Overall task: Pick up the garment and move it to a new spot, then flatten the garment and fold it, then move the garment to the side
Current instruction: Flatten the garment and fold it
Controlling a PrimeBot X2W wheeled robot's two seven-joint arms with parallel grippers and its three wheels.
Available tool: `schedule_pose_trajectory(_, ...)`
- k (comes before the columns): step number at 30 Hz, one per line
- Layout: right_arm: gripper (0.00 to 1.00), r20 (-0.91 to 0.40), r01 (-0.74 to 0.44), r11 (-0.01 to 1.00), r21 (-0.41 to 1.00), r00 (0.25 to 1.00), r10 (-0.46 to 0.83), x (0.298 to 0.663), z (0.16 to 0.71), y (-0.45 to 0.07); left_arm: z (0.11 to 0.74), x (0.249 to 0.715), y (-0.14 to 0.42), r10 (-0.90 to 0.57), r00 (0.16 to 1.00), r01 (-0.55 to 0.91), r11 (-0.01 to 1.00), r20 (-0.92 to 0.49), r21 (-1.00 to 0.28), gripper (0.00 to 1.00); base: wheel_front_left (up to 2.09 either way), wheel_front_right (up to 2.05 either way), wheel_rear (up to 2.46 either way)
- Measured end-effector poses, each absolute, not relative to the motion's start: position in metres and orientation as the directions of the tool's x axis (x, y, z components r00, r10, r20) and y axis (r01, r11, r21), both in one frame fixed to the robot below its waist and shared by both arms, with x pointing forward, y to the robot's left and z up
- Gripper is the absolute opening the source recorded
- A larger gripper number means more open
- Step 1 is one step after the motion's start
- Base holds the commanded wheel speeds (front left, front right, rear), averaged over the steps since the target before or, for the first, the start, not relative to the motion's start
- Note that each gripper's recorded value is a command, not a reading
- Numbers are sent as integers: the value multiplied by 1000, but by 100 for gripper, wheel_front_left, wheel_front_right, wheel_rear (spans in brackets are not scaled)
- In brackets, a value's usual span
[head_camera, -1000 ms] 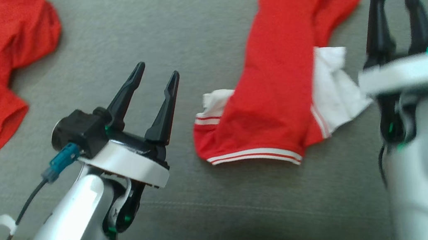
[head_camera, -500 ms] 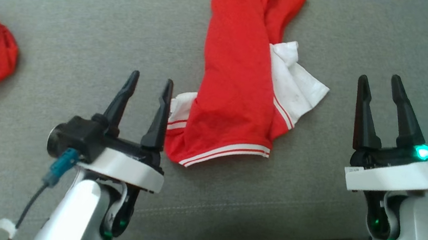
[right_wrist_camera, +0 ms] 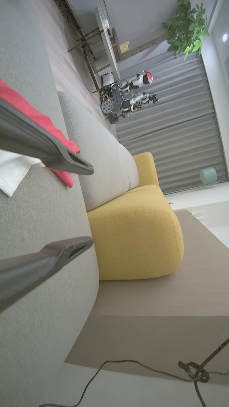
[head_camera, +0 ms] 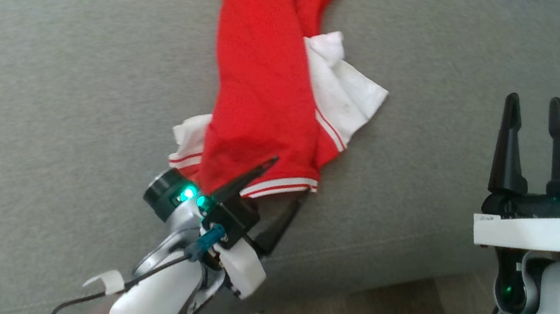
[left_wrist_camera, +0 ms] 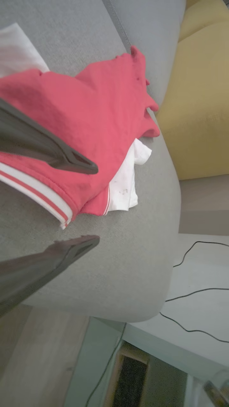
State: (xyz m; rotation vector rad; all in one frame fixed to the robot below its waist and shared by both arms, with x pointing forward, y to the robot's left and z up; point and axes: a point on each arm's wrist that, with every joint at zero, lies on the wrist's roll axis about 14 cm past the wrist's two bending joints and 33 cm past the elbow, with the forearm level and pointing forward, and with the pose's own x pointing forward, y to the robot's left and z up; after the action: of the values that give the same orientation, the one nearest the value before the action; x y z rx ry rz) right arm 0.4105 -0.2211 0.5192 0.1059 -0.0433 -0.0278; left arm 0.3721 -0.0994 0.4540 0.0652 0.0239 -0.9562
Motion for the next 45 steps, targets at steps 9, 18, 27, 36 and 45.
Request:
schedule_pose_trajectory(9, 100, 13, 125, 987, 99, 992, -127, 395, 510, -250, 406, 389, -110, -790, 583, 812, 566, -190, 140, 100, 0, 0, 0)
schedule_pose_trajectory(18, 100, -8, 182, 979, 95, 983, -182, 387, 499, -266, 384, 405, -120, -777, 578, 816, 550, -247, 179, 17, 0, 0, 0)
schedule_pose_trajectory(27, 100, -9, 167, 980, 108, 986, -167, 393, 496, -261, 446, 428, -122, -754, 655, 754, 647, -49, 111, 0, 0, 0, 0)
schedule_pose_trajectory(36, 100, -3, 109, 984, 143, 994, -109, 404, 496, -240, 536, 507, -28, -485, 856, 511, 847, 180, -147, 0, 0, 0, 0)
schedule_pose_trajectory(45, 100, -10, 39, 986, 164, 999, -38, 420, 491, -218, 547, 611, 71, -269, 962, 271, 961, 42, -58, 0, 0, 0, 0)
